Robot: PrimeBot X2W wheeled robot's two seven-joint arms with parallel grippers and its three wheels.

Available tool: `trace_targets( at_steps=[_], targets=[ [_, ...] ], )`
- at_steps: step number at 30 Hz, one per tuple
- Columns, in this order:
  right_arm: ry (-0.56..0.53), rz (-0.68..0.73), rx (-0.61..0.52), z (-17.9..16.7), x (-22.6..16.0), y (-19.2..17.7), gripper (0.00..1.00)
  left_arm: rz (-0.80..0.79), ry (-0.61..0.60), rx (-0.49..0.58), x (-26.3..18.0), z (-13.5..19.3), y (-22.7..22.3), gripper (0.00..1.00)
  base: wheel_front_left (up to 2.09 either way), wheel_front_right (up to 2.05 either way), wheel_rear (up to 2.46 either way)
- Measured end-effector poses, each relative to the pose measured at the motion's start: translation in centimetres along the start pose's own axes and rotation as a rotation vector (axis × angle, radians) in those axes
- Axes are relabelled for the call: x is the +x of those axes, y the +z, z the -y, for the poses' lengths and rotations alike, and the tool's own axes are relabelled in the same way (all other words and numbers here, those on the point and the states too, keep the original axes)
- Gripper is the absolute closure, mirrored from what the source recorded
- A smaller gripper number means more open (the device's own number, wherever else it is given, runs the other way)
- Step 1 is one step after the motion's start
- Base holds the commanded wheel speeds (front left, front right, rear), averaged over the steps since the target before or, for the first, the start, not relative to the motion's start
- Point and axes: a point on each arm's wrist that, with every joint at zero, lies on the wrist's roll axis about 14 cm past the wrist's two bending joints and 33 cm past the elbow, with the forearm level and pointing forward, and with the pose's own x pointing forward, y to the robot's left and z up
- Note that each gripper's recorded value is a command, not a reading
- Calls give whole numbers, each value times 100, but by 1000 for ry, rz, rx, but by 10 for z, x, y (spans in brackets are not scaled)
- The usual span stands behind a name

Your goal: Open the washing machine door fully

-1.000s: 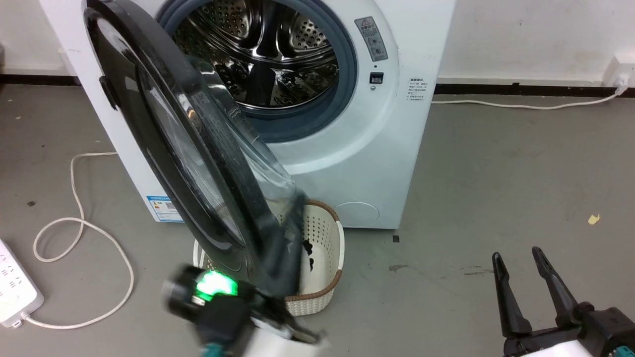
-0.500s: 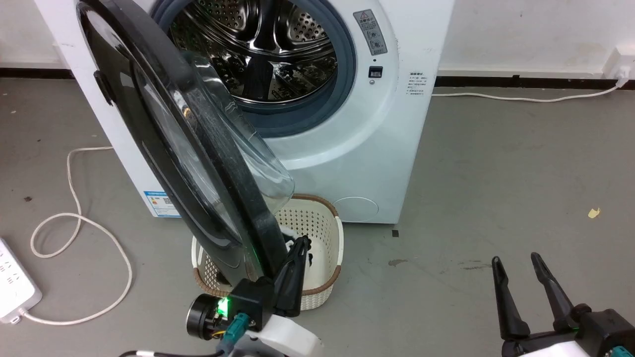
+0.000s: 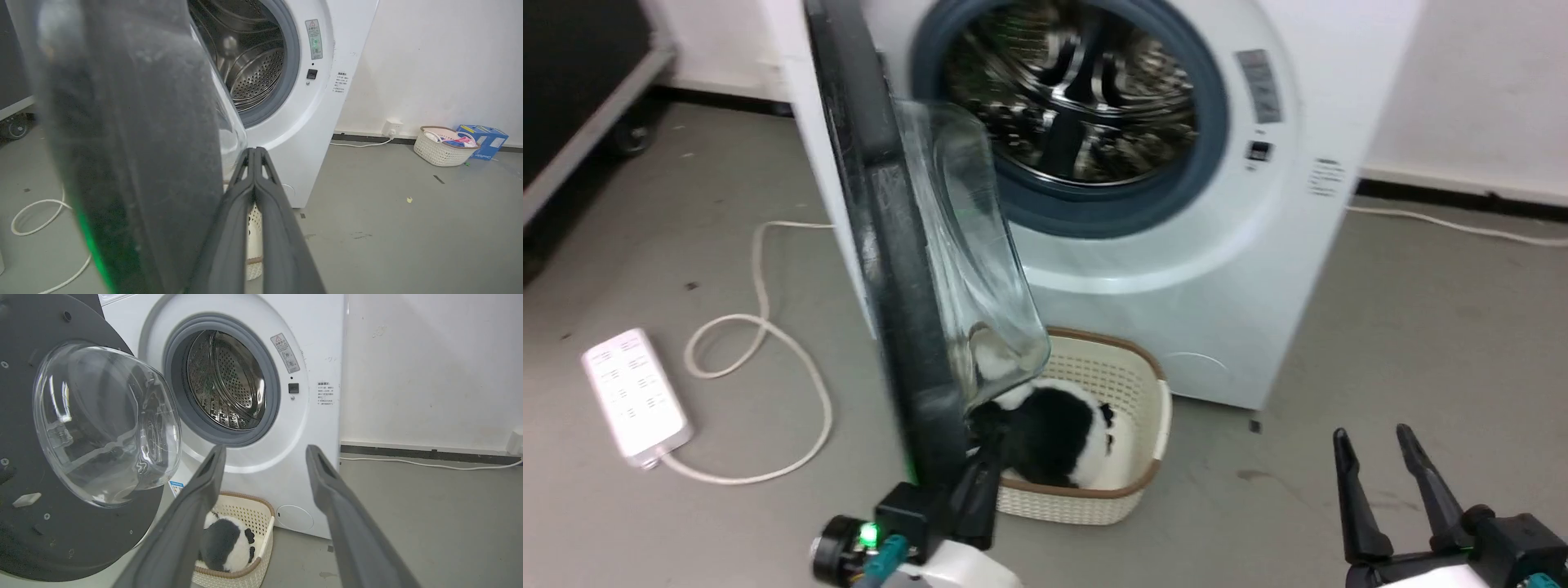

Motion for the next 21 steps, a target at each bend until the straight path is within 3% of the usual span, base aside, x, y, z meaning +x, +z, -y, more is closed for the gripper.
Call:
trace_targets(
  at_steps=[12, 21],
  targets=[
    [152, -40, 29, -48, 24, -17, 0, 35, 391, 90, -50, -135, 25, 100, 0, 0, 0],
    [209, -118, 13, -61, 42, -53, 0, -16, 587, 165, -62, -220, 39, 100, 0, 0, 0]
  ],
)
